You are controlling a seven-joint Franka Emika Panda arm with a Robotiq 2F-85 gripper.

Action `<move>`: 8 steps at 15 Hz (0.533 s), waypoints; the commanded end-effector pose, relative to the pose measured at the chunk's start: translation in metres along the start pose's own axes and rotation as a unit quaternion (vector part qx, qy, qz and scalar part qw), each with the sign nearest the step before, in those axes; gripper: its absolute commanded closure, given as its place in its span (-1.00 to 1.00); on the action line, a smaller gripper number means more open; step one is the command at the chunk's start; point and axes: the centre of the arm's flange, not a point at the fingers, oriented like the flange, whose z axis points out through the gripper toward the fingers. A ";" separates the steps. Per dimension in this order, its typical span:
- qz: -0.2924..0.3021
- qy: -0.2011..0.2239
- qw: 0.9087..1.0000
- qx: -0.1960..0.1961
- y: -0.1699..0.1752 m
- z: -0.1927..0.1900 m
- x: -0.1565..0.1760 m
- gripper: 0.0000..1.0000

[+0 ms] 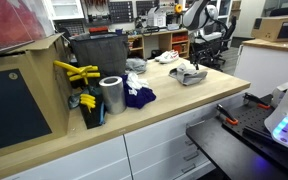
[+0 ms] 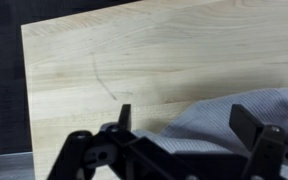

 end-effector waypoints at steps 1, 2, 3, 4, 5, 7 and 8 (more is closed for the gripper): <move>-0.024 0.016 1.000 -0.007 -0.017 0.009 -0.010 -1.00; -0.029 0.019 0.999 -0.008 -0.023 0.012 -0.009 -1.00; -0.033 0.023 0.999 -0.008 -0.029 0.016 -0.007 -1.00; -0.038 0.025 0.999 -0.007 -0.036 0.020 -0.007 -1.00; -0.043 0.027 0.999 -0.007 -0.043 0.025 -0.007 -1.00; -0.055 0.035 0.998 -0.014 -0.054 0.036 -0.005 -1.00; -0.061 0.040 0.997 -0.019 -0.059 0.040 -0.004 -1.00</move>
